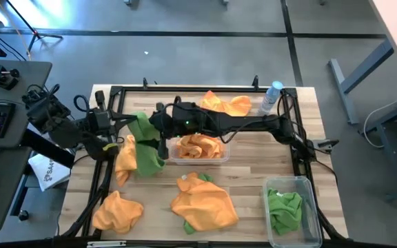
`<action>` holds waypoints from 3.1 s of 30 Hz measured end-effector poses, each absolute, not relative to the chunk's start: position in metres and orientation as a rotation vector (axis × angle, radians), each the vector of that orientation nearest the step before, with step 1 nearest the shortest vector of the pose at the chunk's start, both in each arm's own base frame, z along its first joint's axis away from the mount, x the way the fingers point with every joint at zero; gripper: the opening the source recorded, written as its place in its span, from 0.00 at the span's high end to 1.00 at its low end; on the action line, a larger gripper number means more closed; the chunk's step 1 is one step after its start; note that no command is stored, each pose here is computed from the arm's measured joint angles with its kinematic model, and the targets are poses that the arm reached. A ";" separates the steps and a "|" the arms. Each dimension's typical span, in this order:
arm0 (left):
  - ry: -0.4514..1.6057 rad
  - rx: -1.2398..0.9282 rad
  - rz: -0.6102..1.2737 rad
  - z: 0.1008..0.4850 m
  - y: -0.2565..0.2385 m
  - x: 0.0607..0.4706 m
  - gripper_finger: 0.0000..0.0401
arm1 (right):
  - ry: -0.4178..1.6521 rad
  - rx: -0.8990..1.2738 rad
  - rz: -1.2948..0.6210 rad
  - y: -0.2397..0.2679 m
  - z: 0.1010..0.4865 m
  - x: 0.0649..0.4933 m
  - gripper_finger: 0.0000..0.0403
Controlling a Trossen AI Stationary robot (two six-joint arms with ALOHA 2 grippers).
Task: Sort microfiber towel by color & place in baskets
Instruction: Put the green microfiber cloth into the bottom transparent bin
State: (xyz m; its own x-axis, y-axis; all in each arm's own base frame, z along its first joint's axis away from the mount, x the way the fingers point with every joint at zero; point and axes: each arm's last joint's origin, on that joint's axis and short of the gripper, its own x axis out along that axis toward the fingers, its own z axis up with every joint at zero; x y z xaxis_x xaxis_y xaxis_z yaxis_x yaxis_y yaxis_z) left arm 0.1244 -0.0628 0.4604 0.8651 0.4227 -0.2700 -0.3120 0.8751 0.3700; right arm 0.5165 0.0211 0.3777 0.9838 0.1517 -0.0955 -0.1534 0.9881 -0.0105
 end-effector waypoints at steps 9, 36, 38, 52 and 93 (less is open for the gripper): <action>0.251 0.302 0.451 0.474 -0.065 0.145 1.00 | 0.118 0.019 0.148 0.026 0.368 0.519 0.54; 0.050 0.060 0.396 0.467 -0.125 0.236 1.00 | 0.659 -0.040 -0.134 0.127 0.469 0.295 1.00; 0.050 0.041 0.406 0.466 -0.125 0.237 1.00 | 0.640 -0.009 -0.146 0.135 0.478 0.271 1.00; 0.158 -0.014 0.400 0.446 -0.128 0.240 1.00 | 0.547 0.284 -0.080 0.169 0.507 0.131 1.00; 0.331 -0.159 0.353 0.424 -0.126 0.233 1.00 | 1.217 0.162 -0.207 0.246 0.309 0.085 1.00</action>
